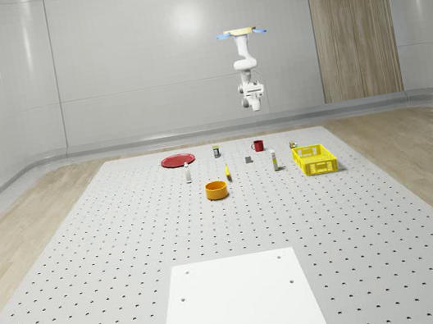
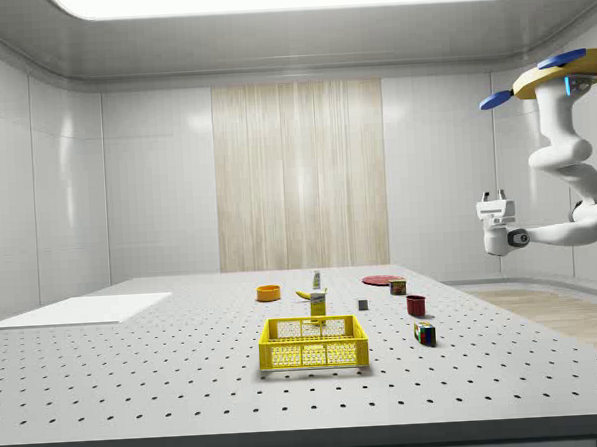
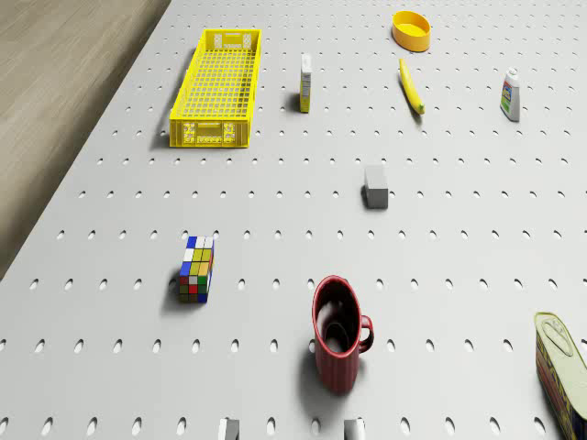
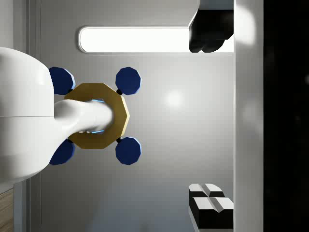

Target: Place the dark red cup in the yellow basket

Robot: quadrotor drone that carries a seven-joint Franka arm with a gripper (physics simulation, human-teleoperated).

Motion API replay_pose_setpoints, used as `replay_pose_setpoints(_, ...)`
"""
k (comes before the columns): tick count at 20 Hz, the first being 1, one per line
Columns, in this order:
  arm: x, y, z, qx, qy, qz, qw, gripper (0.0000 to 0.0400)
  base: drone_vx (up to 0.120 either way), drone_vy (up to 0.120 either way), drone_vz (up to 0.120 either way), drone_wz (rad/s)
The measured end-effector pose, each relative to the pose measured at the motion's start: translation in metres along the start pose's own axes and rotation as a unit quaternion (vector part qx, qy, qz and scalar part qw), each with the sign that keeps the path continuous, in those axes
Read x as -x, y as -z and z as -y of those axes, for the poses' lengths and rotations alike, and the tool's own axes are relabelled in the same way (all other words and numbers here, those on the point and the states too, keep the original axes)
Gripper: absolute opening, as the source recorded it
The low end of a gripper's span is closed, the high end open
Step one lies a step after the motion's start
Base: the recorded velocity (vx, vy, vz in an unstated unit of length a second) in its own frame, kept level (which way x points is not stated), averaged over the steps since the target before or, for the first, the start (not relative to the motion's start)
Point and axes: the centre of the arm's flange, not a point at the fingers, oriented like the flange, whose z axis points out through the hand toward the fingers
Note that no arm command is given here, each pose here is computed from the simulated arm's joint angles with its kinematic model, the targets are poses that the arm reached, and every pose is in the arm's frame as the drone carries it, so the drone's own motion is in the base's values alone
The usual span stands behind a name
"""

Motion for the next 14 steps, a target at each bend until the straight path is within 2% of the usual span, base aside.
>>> replay_pose_setpoints(8, 0.002, 0.056, -0.002, -0.002, 0.000, -0.002, 1.000, 0.0400, 0.000, 0.000, 0.000, 0.000)
replay_pose_setpoints(14, 0.001, 0.081, -0.001, -0.004, 0.000, -0.004, 1.000, 0.0400, 0.000, 0.000, 0.000, 0.000)
